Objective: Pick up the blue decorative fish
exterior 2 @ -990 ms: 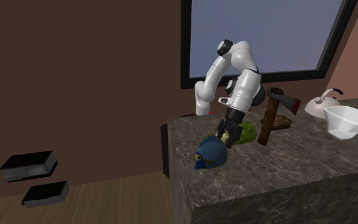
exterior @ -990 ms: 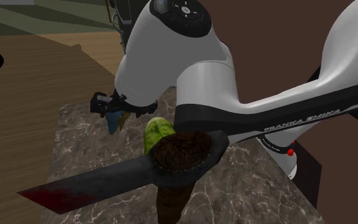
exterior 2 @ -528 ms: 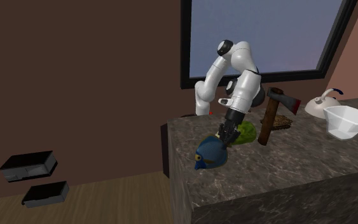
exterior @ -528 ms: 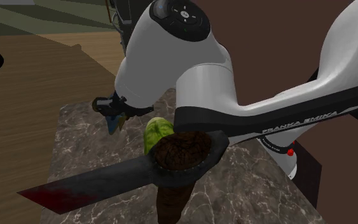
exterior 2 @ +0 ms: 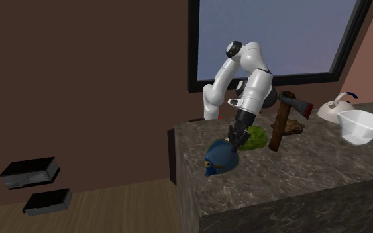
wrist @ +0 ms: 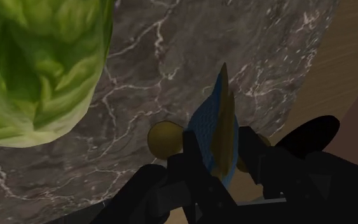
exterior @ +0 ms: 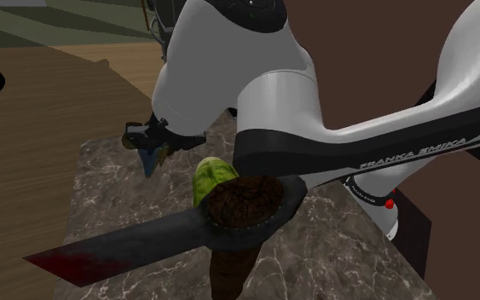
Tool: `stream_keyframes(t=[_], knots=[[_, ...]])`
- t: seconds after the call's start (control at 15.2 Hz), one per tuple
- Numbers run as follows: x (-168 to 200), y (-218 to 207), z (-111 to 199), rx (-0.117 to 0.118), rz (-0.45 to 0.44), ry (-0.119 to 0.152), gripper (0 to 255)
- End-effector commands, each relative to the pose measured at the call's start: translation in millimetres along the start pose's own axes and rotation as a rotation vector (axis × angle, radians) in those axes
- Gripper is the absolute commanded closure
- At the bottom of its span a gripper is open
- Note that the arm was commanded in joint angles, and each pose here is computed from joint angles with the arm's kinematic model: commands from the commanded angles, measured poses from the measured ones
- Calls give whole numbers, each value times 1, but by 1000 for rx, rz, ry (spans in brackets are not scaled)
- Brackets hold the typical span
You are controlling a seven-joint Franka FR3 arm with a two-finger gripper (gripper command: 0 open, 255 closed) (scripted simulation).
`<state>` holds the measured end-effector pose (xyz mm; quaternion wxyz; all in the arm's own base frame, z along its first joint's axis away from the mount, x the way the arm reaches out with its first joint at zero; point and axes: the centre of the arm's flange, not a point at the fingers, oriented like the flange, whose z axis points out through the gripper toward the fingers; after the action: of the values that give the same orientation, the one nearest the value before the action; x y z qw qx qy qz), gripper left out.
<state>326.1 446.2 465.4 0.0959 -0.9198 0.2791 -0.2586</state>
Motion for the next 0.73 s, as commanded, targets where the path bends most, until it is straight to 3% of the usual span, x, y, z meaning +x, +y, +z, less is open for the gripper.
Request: stream_keyframes(t=[0.0,0.66], knots=[[4,-3,-8,0,0,0,255],[26,-20,-53,0,0,0,255]])
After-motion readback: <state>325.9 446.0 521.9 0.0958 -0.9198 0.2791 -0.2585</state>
